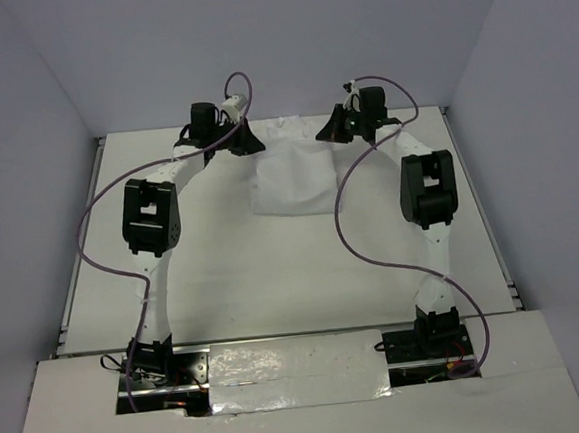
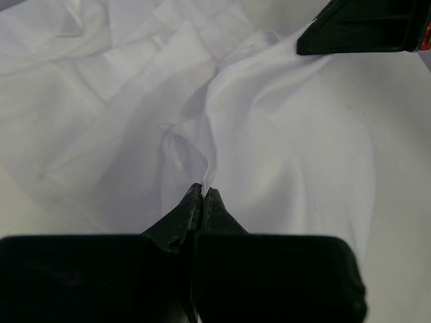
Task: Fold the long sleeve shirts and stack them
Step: Fold the shirt
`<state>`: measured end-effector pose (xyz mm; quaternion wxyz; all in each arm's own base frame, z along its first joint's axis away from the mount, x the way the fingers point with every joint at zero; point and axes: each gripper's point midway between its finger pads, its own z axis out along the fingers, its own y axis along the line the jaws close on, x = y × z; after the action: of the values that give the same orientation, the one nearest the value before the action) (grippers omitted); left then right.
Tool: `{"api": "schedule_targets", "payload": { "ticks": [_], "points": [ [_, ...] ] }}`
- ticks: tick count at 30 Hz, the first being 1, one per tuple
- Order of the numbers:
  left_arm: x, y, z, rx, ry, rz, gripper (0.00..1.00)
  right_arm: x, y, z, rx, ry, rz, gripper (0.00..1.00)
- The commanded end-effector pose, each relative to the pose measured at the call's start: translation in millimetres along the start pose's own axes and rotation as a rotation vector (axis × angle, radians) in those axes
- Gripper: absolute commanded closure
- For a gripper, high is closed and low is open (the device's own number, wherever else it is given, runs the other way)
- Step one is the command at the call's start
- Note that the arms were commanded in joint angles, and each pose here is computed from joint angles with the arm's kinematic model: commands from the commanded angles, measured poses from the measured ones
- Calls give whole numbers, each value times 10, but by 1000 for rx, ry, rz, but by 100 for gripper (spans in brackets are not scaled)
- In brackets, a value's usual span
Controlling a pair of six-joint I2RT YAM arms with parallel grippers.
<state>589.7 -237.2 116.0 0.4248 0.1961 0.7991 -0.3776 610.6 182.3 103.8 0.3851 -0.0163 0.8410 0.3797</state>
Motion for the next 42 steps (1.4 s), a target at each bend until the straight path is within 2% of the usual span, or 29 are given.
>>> {"api": "schedule_targets", "payload": {
  "ticks": [1, 2, 4, 7, 9, 10, 11, 12, 13, 14, 15, 16, 17, 18, 21, 24, 26, 27, 28, 29, 30, 34, 35, 38, 42],
  "points": [
    [-613, -757, -409, 216, -108, 229, 100, -383, 1003, -652, -154, -105, -185, 100],
    [-489, -846, -453, 268, -83, 228, 100, -281, 1065, -706, -161, -93, -196, 100],
    [-528, -1043, -617, 317, -84, 285, 100, 13, 1285, -876, -181, -51, -240, 100],
    [-372, -1280, -828, 395, -42, 326, 100, 459, 1466, -1094, -192, 16, -261, 100],
    [-152, -1397, -944, 449, 4, 320, 100, 774, 1481, -1267, -175, 51, -247, 100],
    [-130, -1484, -1036, 471, -3, 413, 100, 903, 1524, -1309, -175, 68, -261, 100],
    [132, -1528, -1124, 494, 66, 366, 100, 1023, 1518, -1346, -157, 84, -264, 100],
    [217, -1581, -1185, 535, 59, 479, 100, 1187, 1541, -1452, -155, 102, -270, 100],
    [474, -1724, -1347, 575, 138, 427, 100, 1325, 1604, -1491, -167, 127, -282, 100],
    [604, -1786, -1426, 609, 160, 458, 100, 1430, 1632, -1538, -175, 145, -283, 100],
    [698, -1819, -1476, 664, 132, 626, 100, 1589, 1652, -1631, -184, 164, -282, 100],
    [842, -1913, -1551, 710, 154, 662, 100, 1671, 1683, -1684, -193, 175, -285, 100],
    [1067, -2059, -1745, 769, 220, 602, 100, 1794, 1726, -1726, -207, 197, -289, 100],
    [1157, -2084, -1771, 823, 195, 723, 100, 1932, 1751, -1828, -221, 213, -291, 100],
    [1364, -2264, -1875, 897, 222, 712, 99, 2232, 1830, -2024, -264, 252, -315, 100],
    [1559, -2336, -1932, 943, 237, 800, 91, 2537, 1864, -2160, -294, 301, -358, 99],
    [1715, -2369, -1973, 977, 263, 849, 84, 2745, 1809, -2235, -285, 358, -358, 91],
    [1805, -2390, -2023, 991, 291, 868, 83, 2857, 1815, -2279, -293, 396, -353, 87],
    [1839, -2394, -2041, 1002, 297, 898, 78, 2936, 1789, -2315, -292, 414, -352, 77],
    [1873, -2425, -2072, 1013, 308, 927, 75, 2997, 1796, -2345, -297, 432, -353, 74],
    [1983, -2401, -2121, 1025, 345, 935, 67, 3048, 1773, -2379, -290, 449, -346, 62],
    [2196, -2422, -2288, 1072, 400, 1036, 45, 3121, 1850, -2505, -325, 451, -331, 45],
    [2268, -2439, -2310, 1084, 414, 1048, 33, 3114, 1863, -2540, -320, 452, -321, 42],
    [2337, -2480, -2378, 1104, 441, 1097, 19, 2967, 2006, -2664, -354, 406, -373, 39],
    [2344, -2545, -2469, 1124, 477, 1142, 15, 2733, 2251, -2800, -419, 337, -454, 43]
  ]
}}
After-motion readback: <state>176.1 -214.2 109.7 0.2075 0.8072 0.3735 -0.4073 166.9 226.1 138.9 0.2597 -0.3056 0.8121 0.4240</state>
